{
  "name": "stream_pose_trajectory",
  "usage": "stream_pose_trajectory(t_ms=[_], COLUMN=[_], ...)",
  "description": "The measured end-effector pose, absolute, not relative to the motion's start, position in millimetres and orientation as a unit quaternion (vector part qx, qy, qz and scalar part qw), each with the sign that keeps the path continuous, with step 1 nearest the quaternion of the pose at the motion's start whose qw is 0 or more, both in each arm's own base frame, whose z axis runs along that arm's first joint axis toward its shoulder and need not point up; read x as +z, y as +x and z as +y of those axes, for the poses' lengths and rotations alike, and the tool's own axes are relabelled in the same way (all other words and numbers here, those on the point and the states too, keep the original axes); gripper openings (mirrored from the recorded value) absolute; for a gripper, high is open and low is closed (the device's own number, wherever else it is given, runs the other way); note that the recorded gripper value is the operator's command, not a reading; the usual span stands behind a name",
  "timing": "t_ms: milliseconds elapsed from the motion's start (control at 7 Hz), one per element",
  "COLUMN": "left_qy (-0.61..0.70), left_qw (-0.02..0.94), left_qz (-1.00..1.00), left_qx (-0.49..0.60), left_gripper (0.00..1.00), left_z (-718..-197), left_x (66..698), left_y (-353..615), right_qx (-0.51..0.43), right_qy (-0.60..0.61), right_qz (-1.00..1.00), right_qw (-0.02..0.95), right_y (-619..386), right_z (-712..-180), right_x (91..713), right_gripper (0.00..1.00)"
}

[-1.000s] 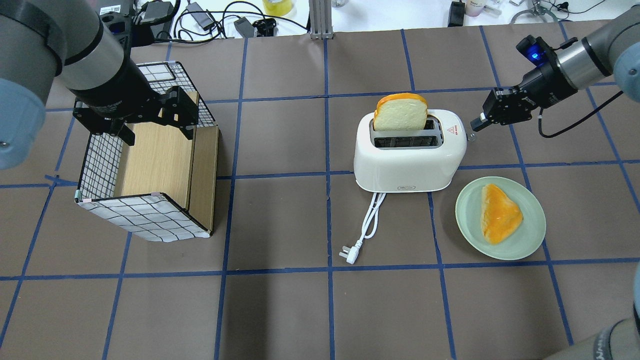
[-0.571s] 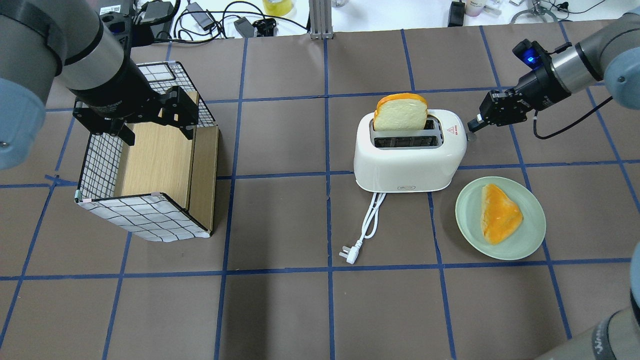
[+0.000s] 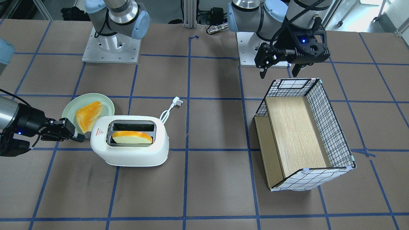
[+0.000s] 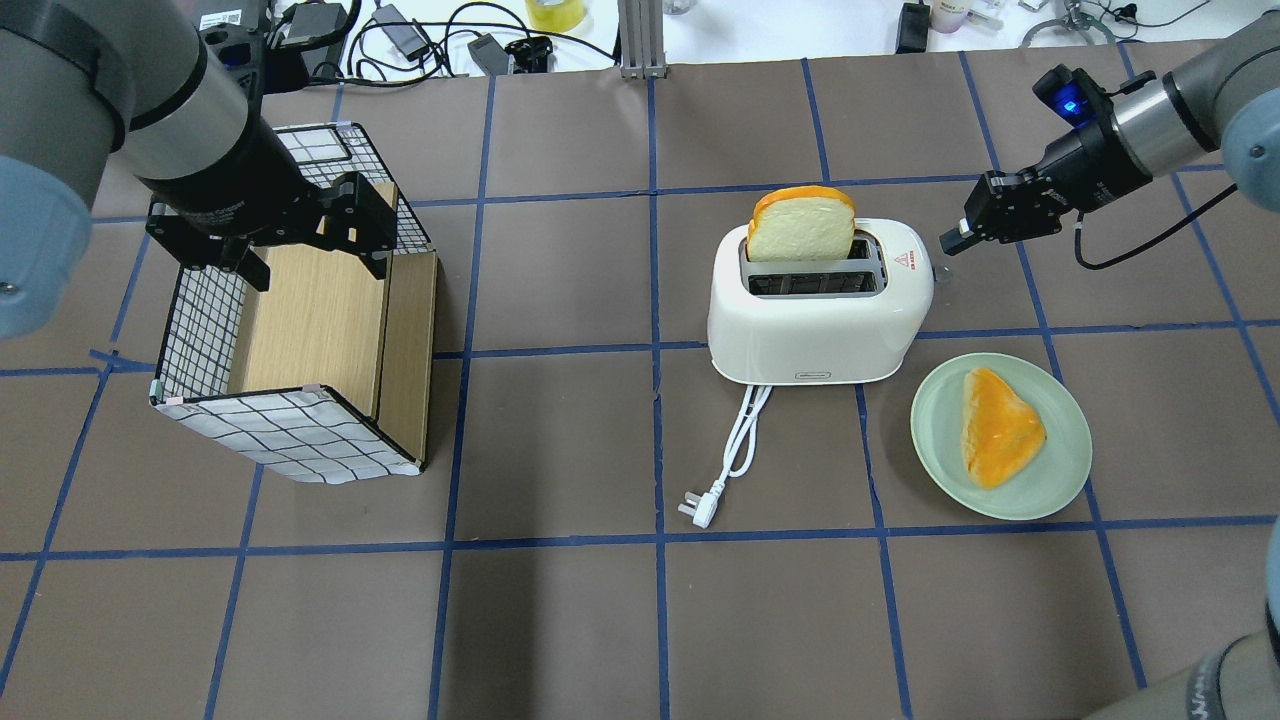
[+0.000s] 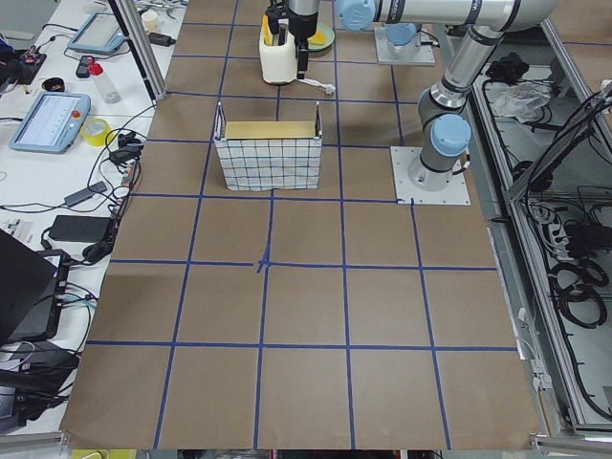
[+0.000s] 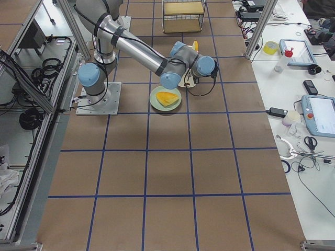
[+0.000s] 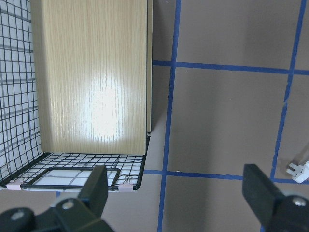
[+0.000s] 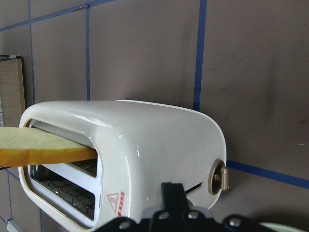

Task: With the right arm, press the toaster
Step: 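Push the toaster lever down with the right gripper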

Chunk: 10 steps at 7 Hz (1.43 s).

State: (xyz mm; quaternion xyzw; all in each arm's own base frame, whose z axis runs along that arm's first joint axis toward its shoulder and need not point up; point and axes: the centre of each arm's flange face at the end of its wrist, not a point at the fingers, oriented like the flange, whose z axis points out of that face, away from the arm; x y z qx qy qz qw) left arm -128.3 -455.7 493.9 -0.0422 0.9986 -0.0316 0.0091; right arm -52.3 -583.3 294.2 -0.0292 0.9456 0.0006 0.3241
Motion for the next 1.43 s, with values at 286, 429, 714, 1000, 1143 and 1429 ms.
stream_pose_trajectory(t_ms=[286,429,714,1000,1143,1429], left_qy=[-0.042,-0.042,-0.042,-0.042,-0.042,-0.042], left_qw=[0.009,0.009,0.009,0.009,0.009,0.009], left_qz=[0.999,0.999,0.999,0.999,0.999,0.999], left_qx=[-0.032,-0.032,-0.032,-0.032,-0.032,-0.032], left_gripper=[1.00,1.00,1.00,1.00,1.00,1.00], left_z=[-456,-456,-455,-455,-455,-456], left_x=[494,494,494,494,494,494], left_y=[-128,-128,-128,-128,-128,-128], right_qx=[0.015,0.020,0.023,0.027,0.029,0.034], right_qy=[-0.028,-0.031,-0.038,-0.039,-0.039,-0.039], right_qz=[0.943,0.942,0.941,0.940,0.941,0.941], right_qw=[0.330,0.333,0.336,0.337,0.336,0.334], right_y=[-50,-48,-47,-48,-48,-50], right_z=[-577,-574,-570,-572,-572,-574], right_x=[282,275,267,259,256,250], right_gripper=[0.00,0.00,0.00,0.00,0.00,0.00])
